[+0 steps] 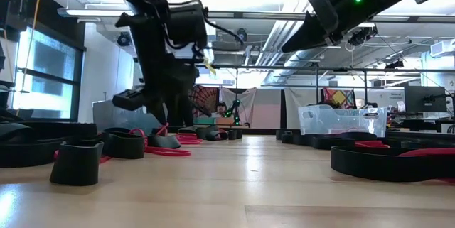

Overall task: Sort rubber bands into baskets
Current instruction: Put the red rubber band into the transparent bin

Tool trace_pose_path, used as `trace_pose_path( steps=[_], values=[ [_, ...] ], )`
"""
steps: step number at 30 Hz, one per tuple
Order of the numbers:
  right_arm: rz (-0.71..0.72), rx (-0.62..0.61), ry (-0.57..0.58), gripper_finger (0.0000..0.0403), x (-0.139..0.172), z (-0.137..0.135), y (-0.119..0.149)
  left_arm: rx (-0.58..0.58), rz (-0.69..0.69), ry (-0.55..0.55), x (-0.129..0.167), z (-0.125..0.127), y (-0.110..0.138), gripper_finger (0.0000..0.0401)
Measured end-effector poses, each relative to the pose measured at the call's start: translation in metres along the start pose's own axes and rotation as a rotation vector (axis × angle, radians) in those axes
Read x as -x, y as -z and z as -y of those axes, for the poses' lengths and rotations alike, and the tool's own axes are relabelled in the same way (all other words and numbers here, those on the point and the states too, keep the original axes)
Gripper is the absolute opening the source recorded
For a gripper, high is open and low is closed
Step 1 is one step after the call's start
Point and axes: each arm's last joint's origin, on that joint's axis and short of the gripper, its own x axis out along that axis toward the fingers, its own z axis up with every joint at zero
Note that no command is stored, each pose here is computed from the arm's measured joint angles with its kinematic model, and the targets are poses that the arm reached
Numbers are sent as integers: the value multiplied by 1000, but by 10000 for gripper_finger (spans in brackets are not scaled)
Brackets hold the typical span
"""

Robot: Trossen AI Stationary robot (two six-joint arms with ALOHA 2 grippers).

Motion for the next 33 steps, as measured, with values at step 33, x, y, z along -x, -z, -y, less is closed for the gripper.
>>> trace_pose_path(
  steps=[33],
  values=[
    [-32, -14, -77, 0, 0, -2, 3, 326, 203, 61, 55, -24, 8, 1]
  ],
)
